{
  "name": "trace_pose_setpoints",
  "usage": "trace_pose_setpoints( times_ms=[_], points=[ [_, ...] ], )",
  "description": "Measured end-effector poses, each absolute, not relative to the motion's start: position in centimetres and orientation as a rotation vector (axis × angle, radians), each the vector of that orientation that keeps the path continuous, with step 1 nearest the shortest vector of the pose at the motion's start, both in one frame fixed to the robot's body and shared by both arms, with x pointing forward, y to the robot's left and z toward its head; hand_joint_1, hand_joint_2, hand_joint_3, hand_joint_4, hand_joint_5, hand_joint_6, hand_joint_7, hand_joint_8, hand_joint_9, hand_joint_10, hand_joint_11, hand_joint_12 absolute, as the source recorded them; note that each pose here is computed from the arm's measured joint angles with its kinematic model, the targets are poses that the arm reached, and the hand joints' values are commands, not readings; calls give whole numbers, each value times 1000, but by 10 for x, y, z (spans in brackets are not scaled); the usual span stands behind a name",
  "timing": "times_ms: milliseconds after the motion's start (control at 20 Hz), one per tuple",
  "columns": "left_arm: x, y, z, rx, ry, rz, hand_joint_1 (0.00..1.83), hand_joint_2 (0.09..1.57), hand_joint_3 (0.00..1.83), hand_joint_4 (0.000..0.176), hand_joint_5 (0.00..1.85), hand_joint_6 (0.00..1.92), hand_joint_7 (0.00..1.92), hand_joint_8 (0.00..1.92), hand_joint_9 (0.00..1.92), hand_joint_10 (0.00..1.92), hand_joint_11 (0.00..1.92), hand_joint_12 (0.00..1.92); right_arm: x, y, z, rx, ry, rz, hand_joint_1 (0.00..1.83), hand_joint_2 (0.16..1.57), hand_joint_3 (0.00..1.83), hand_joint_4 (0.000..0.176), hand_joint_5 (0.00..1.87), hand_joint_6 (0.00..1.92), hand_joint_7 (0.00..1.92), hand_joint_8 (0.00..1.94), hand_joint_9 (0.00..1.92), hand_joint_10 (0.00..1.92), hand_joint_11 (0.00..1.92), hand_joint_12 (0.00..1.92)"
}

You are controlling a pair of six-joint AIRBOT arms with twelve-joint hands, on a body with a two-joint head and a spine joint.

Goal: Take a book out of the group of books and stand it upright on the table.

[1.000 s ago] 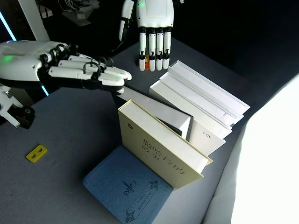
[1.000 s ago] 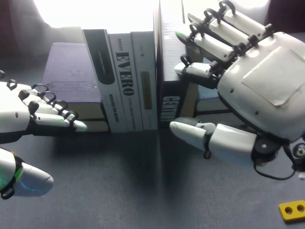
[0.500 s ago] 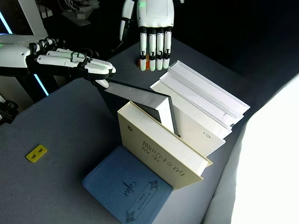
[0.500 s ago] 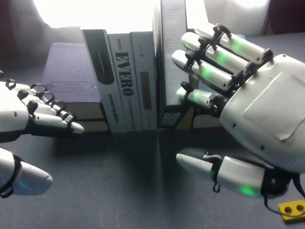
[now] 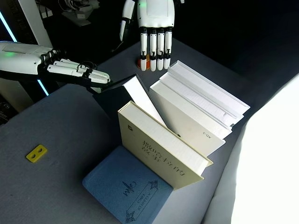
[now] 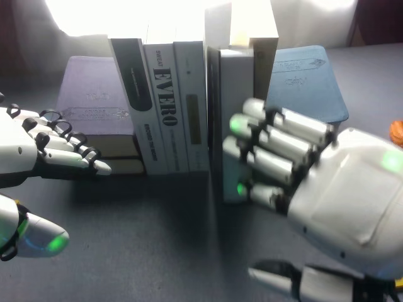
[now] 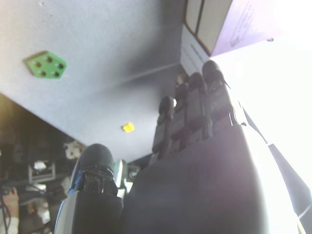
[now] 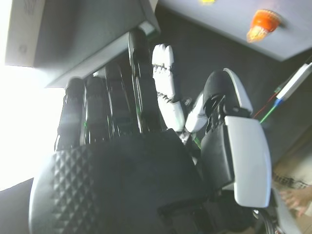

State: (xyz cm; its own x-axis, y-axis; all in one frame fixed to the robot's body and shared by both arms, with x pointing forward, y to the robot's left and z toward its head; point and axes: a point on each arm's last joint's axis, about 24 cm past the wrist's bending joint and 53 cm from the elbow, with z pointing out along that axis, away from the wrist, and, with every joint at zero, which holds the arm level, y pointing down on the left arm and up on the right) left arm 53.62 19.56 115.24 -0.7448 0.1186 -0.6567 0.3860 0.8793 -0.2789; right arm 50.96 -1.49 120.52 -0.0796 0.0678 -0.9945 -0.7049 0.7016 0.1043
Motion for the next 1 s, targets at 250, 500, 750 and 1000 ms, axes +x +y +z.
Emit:
trace_pose_setpoints(
  times_ms=[250,500,750,1000],
  points=[
    [536,195,1152,363,2385,-531,0,1303,0,44,63,0,100,0,82,2,0,342,512,-16,1197,-575,1539,678,0,1202,0,0,751,28,152,2,0,0,0,0],
    [536,195,1152,363,2385,-531,0,1304,0,46,68,4,104,0,77,1,0,321,521,-18,1170,-621,1587,652,0,1209,1,0,757,27,172,7,0,0,0,0],
    [536,195,1152,363,2385,-531,0,1306,1,43,76,5,118,3,95,6,0,407,510,-18,1137,-691,1652,646,0,1203,0,0,765,28,177,6,0,0,0,0],
    [536,195,1152,363,2385,-531,0,1304,0,41,45,3,82,4,67,4,0,319,509,-22,1129,-683,1682,646,0,1201,0,0,752,20,174,8,0,0,0,0]
  ],
)
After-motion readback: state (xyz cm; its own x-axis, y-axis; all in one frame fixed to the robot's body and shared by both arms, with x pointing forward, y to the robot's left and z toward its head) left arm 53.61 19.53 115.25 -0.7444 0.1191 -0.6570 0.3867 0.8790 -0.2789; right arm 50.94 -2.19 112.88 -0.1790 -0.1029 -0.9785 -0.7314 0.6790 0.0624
